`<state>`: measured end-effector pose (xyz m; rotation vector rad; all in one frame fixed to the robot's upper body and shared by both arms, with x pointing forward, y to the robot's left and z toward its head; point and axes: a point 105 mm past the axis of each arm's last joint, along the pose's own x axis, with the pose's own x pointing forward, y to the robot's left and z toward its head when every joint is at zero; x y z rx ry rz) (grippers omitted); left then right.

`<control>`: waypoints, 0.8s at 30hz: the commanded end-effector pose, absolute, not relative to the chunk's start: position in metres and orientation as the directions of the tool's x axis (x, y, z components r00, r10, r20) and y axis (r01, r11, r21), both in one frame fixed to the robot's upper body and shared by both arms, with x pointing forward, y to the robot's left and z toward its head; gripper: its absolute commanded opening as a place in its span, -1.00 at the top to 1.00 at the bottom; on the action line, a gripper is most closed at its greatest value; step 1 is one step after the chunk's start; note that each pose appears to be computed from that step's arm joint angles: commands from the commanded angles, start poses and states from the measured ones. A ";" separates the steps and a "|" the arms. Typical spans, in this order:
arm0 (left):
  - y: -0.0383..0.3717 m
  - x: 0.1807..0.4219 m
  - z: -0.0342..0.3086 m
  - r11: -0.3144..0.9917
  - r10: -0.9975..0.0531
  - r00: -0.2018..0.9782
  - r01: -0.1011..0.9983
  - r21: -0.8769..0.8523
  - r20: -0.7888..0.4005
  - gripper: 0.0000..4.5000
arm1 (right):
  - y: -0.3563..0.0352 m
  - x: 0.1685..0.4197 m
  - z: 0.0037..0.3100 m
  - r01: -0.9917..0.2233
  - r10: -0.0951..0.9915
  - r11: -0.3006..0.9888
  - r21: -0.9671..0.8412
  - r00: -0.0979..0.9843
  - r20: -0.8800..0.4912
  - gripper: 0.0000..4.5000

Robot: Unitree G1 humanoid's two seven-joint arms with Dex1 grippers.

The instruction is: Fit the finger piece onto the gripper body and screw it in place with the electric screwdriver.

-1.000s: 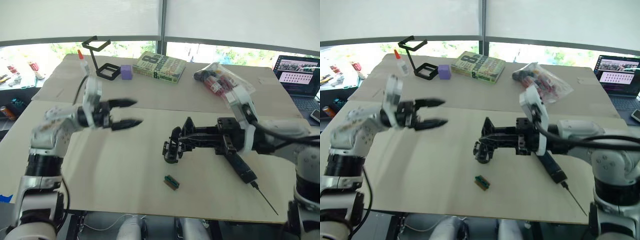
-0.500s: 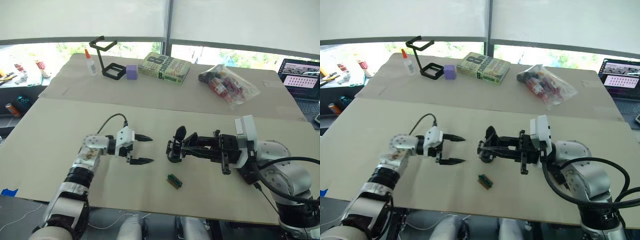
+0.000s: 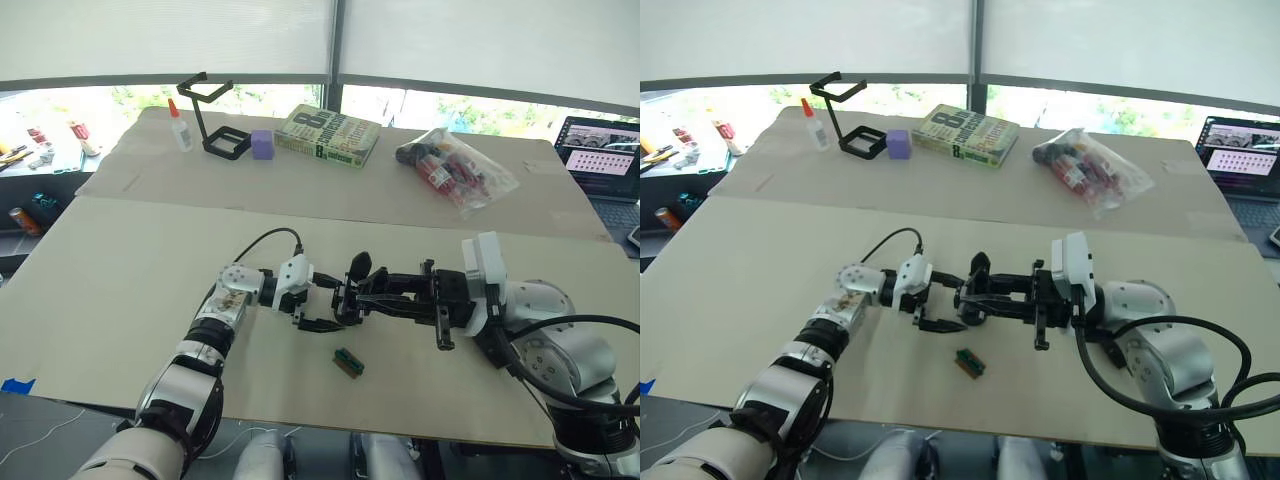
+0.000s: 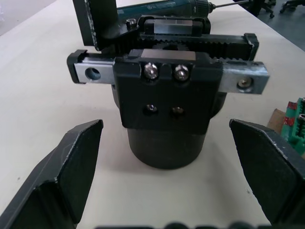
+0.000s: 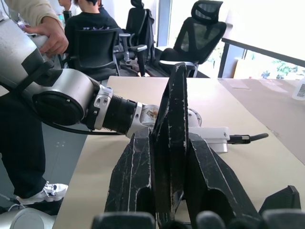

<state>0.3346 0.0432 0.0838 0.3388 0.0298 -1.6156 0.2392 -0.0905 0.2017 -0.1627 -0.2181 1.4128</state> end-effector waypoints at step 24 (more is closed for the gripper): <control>0.038 0.339 0.079 -0.053 -0.966 -0.004 0.982 0.183 -0.260 -0.03 | -0.076 0.259 0.185 -0.946 0.982 0.186 -0.265 0.169 0.086 0.83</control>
